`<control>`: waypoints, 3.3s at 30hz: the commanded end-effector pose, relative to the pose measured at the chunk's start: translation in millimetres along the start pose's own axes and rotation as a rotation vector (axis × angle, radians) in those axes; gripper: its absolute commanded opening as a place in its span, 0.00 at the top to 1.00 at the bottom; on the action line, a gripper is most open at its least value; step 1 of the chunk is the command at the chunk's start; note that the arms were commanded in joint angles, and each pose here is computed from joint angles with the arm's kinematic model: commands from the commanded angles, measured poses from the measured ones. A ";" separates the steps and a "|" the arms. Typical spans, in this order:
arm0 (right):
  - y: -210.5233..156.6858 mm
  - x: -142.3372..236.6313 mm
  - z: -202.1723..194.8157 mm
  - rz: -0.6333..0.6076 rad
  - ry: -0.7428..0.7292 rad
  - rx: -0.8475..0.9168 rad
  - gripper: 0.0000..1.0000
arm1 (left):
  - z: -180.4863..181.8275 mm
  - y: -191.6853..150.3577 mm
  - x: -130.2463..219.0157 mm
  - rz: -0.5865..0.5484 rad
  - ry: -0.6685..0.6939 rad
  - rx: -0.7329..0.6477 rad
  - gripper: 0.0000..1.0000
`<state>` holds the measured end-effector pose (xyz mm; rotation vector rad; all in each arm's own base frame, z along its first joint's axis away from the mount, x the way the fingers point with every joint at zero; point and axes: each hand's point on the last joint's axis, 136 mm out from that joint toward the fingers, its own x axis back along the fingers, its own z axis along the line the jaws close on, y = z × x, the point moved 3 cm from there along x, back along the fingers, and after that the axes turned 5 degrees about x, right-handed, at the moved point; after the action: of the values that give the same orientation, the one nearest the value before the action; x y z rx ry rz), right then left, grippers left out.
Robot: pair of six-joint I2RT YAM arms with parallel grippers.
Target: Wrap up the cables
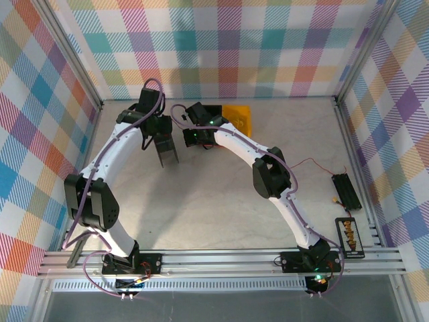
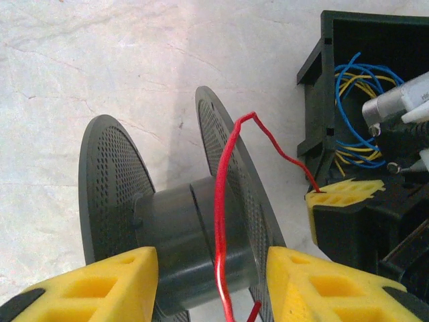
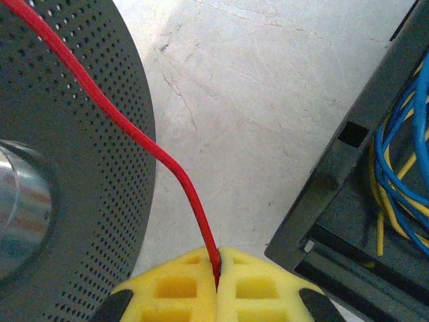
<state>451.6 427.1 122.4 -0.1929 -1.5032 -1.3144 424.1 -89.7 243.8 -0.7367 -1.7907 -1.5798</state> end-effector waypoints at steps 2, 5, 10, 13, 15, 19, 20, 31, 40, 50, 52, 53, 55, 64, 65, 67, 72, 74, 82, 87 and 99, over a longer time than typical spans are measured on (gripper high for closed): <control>7.1 6.8 9.0 -0.014 0.020 0.011 1.00 | -11.3 -3.1 -4.8 0.033 -0.022 -0.006 0.54; 8.2 7.9 9.6 -0.017 0.022 0.013 1.00 | -10.3 -3.2 -3.4 0.037 -0.013 -0.010 0.55; 8.5 7.7 9.0 -0.018 0.023 0.011 1.00 | -5.5 -1.5 1.5 0.033 0.014 -0.018 0.56; 9.1 8.1 10.0 -0.021 0.025 0.010 1.00 | -6.0 -0.5 2.5 0.040 0.016 -0.020 0.56; 10.2 8.8 10.3 -0.024 0.026 0.009 1.00 | -6.7 -0.6 1.9 0.047 0.014 -0.021 0.56; 10.6 9.7 10.2 -0.025 0.024 0.012 1.00 | -6.8 -0.2 4.2 0.046 0.014 -0.022 0.56; 11.1 10.2 10.6 -0.026 0.026 0.012 1.00 | -6.1 0.0 4.9 0.046 0.017 -0.022 0.57; 10.5 9.4 11.3 -0.025 0.032 0.011 1.00 | 5.6 0.7 11.2 0.060 0.093 -0.053 0.63; 9.2 7.2 11.4 -0.022 0.036 0.010 1.00 | 15.3 7.2 30.0 0.057 0.145 -0.068 0.51; 10.0 7.4 12.7 -0.025 0.044 0.011 1.00 | 25.4 -22.8 19.1 0.131 0.146 -0.026 0.40; 9.6 7.3 12.7 -0.023 0.044 0.012 1.00 | 26.1 -25.4 15.1 0.136 0.148 -0.020 0.39; 10.0 8.4 13.4 -0.024 0.045 0.013 1.00 | 25.9 -25.9 13.2 0.136 0.148 -0.018 0.39; 9.4 7.8 12.9 -0.021 0.044 0.013 1.00 | 25.8 -26.1 11.2 0.135 0.150 -0.013 0.39; 10.2 8.7 13.4 -0.024 0.047 0.014 1.00 | 27.8 -29.2 -0.2 0.147 0.165 -0.012 0.42; 10.5 9.3 14.4 -0.025 0.049 0.015 1.00 | 28.6 -29.3 -1.6 0.148 0.169 -0.012 0.43; 10.3 8.8 13.5 -0.025 0.049 0.016 1.00 | 30.4 -30.6 -5.4 0.152 0.176 -0.010 0.46; 10.6 8.7 13.9 -0.026 0.051 0.015 1.00 | 34.2 -32.8 -13.6 0.163 0.188 -0.006 0.54; 10.2 8.7 13.8 -0.025 0.051 0.014 1.00 | 33.9 -33.6 -15.1 0.163 0.186 -0.004 0.58; 10.8 11.1 13.5 -0.025 0.046 0.018 1.00 | 35.3 -36.6 -22.1 0.170 0.192 -0.002 0.82; 11.5 14.0 13.4 -0.027 0.043 0.022 1.00 | 37.3 -32.9 -23.6 0.162 0.201 -0.018 1.00; 14.1 19.2 14.4 -0.043 0.046 0.034 1.00 | 37.0 -34.8 -31.5 0.176 0.182 -0.052 1.00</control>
<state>449.3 429.3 123.3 -0.1808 -1.4846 -1.3088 416.3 -63.2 213.5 -0.6901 -1.5997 -1.5298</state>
